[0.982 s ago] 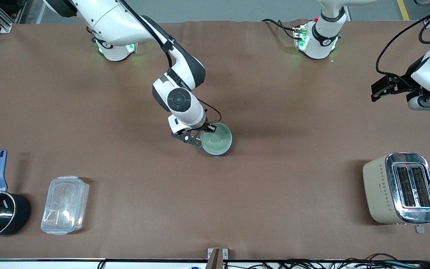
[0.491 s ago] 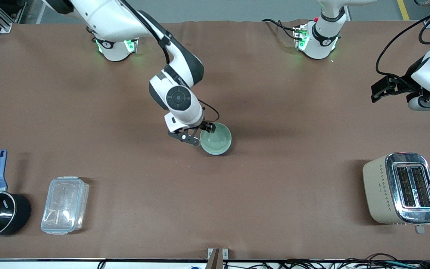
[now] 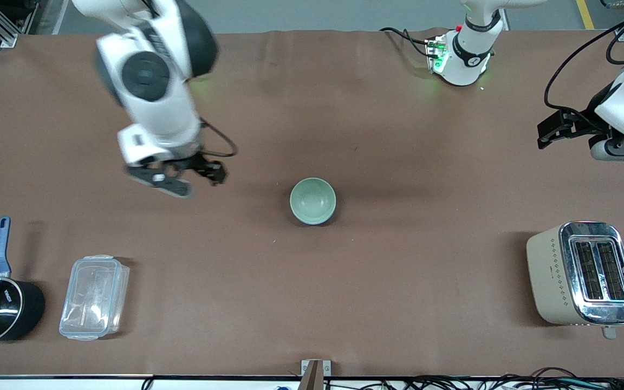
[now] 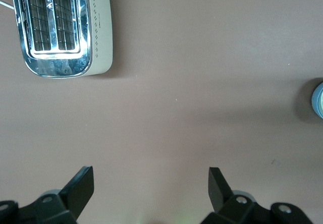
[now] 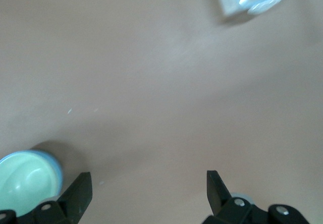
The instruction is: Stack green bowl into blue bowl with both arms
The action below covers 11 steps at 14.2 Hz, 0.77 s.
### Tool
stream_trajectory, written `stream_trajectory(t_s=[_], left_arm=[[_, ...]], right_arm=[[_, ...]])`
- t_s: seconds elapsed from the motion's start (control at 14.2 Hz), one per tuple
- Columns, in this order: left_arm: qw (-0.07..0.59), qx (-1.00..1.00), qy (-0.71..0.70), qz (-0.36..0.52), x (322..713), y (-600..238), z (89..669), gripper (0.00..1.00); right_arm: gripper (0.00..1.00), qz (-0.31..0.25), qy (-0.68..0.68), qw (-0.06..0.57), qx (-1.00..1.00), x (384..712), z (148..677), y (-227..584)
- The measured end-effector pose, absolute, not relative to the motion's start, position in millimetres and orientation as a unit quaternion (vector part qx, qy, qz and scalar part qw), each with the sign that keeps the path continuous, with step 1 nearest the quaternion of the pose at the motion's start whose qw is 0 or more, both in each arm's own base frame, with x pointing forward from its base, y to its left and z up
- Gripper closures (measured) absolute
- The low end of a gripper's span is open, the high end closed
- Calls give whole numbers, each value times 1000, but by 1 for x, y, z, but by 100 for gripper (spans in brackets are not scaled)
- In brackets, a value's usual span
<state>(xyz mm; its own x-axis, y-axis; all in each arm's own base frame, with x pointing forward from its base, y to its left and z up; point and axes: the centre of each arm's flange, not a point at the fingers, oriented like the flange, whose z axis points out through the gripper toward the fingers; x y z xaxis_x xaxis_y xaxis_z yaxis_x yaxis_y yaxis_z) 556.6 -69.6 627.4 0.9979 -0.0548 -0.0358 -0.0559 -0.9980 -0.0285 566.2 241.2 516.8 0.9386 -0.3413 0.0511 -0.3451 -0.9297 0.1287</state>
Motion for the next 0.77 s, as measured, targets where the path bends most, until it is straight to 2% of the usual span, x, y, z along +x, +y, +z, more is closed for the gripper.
stream_trajectory(t_s=[0.21, 0.49, 0.77], left_arm=[[14, -999, 28, 15, 558, -70, 628, 0], [13, -999, 28, 10, 564, -70, 629, 0], [12, -1000, 28, 6, 565, -70, 632, 0]], right_arm=[[0, 24, -140, 67, 988, 578, 563, 140], [0, -6, -84, 31, 996, 560, 606, 40], [0, 3, -46, 22, 999, 543, 656, 8]])
